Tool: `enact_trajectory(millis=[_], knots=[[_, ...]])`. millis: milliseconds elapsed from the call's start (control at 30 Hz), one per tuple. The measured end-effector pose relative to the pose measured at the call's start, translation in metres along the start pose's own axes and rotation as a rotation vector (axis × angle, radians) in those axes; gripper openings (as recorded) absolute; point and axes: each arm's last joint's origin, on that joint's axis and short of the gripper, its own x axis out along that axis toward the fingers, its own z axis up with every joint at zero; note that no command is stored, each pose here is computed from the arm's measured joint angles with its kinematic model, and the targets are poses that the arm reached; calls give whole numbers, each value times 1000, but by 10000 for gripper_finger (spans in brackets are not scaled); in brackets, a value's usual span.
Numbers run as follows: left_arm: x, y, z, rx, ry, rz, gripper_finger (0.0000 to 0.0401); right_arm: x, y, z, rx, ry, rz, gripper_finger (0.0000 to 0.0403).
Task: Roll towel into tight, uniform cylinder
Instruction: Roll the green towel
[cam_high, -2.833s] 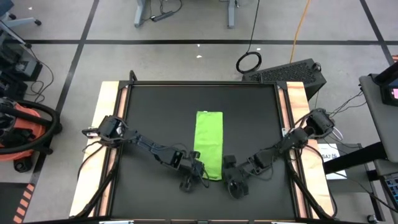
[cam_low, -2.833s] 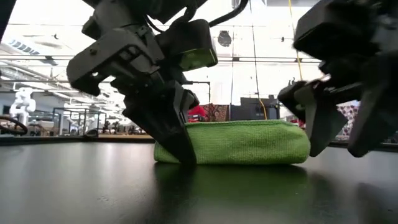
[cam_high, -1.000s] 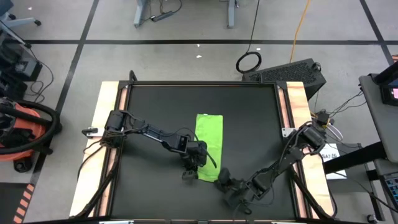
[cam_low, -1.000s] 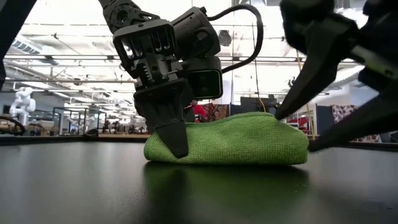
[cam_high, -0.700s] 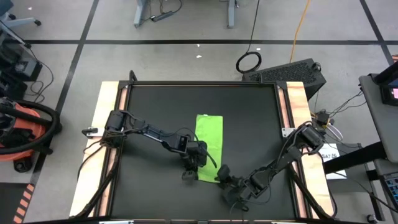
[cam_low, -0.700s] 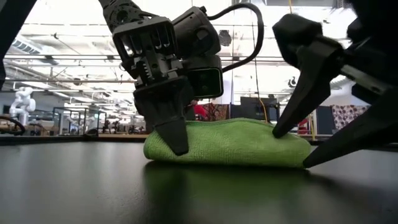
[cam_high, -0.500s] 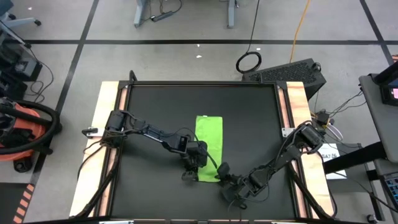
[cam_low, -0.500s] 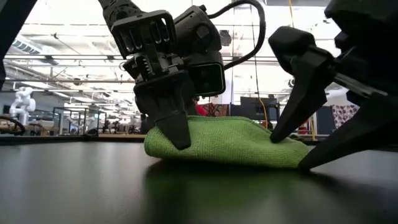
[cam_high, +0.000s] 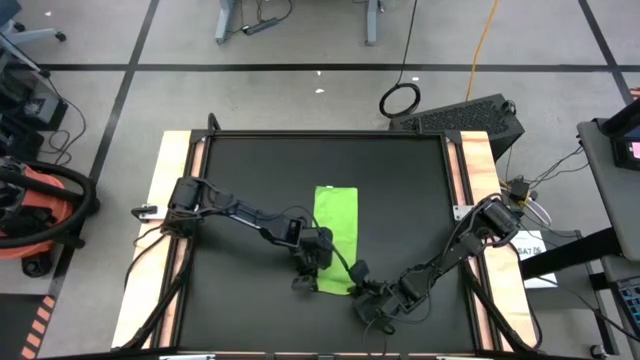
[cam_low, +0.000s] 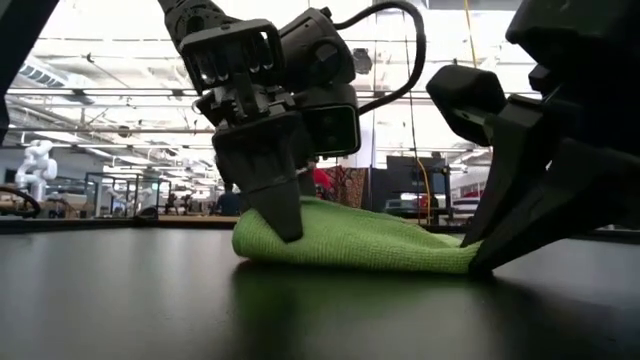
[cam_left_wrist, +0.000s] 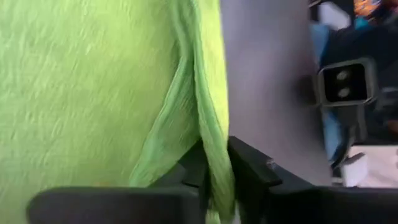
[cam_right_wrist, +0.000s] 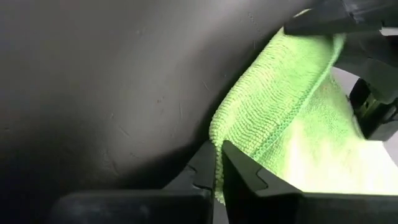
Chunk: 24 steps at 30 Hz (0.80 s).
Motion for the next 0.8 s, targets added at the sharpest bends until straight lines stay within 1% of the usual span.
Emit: enact_trajectory(millis=[100,233,300,400,467,533,600,667,800], knots=[[-4,-2,-1,30,1,57,108,0,0,0,10,-6,35,4],[-16,-14,2,92,-32,128,183,0,0,1,25,-13,62,3],[-24,-20,3,111,-42,197,217,-1,-2,2,33,-18,83,2],[-40,-35,4,168,-64,301,251,-3,-6,3,56,-33,128,1],[-46,-47,5,224,-90,354,262,-5,-9,5,73,-47,173,1],[-46,-62,2,291,-94,388,266,-5,-13,6,92,-58,220,1],[-39,-76,-2,378,-97,417,267,-4,-16,6,117,-62,253,1],[-28,-89,-10,466,-74,477,267,-4,-20,6,146,-71,300,1],[-3,-111,-26,632,-51,607,267,0,-27,6,185,-86,351,0]])
